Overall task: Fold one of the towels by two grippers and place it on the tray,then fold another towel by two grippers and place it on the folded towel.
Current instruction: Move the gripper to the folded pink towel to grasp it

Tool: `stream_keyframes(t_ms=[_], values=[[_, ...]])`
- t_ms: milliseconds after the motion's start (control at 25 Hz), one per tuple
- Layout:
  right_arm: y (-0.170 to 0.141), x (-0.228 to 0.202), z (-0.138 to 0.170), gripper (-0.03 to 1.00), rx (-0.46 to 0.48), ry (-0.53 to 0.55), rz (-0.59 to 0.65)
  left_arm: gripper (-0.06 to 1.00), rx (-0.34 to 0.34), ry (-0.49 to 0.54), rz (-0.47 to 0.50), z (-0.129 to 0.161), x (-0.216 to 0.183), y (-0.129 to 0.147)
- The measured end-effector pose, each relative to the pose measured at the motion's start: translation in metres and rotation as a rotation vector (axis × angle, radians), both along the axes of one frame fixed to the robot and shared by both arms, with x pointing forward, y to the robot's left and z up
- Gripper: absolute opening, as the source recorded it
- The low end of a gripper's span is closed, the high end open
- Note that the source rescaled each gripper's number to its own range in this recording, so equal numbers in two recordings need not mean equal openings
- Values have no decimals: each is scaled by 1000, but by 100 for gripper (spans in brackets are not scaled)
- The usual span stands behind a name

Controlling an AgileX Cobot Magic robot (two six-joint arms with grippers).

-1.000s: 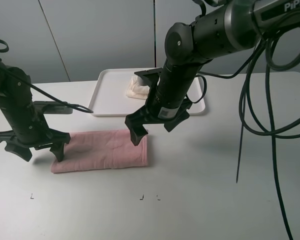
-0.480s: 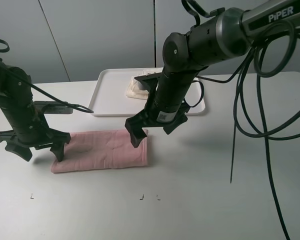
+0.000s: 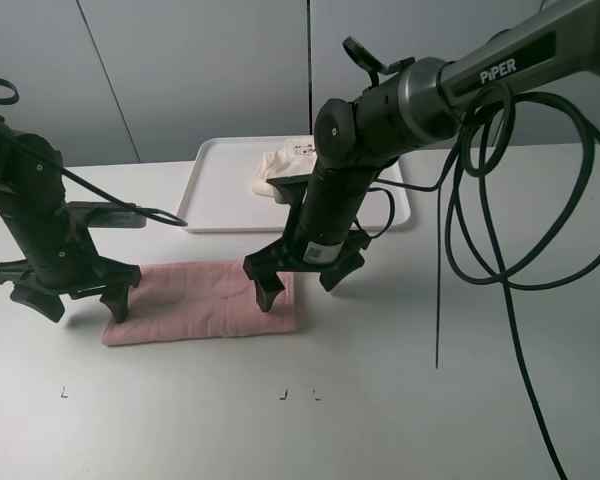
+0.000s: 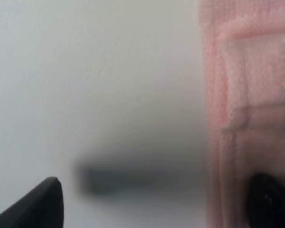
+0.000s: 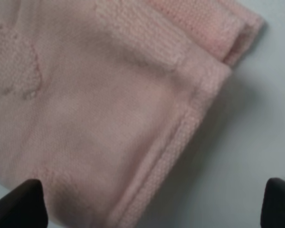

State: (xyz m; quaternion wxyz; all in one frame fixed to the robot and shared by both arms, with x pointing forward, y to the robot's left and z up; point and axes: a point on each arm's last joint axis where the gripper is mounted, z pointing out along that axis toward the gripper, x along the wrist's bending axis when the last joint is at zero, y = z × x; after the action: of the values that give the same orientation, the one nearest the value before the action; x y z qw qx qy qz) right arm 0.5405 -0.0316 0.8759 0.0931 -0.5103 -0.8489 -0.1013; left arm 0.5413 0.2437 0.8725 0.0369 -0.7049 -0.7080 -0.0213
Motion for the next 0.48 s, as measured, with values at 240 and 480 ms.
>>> stream_keyframes(t_ms=[240,480], values=[[2,-1,-7,95,8,31,-23,100,1,0,-3,0,0,0],[4,0,-7,94,27,35,-39,100,3,-1,-6,0,0,0]])
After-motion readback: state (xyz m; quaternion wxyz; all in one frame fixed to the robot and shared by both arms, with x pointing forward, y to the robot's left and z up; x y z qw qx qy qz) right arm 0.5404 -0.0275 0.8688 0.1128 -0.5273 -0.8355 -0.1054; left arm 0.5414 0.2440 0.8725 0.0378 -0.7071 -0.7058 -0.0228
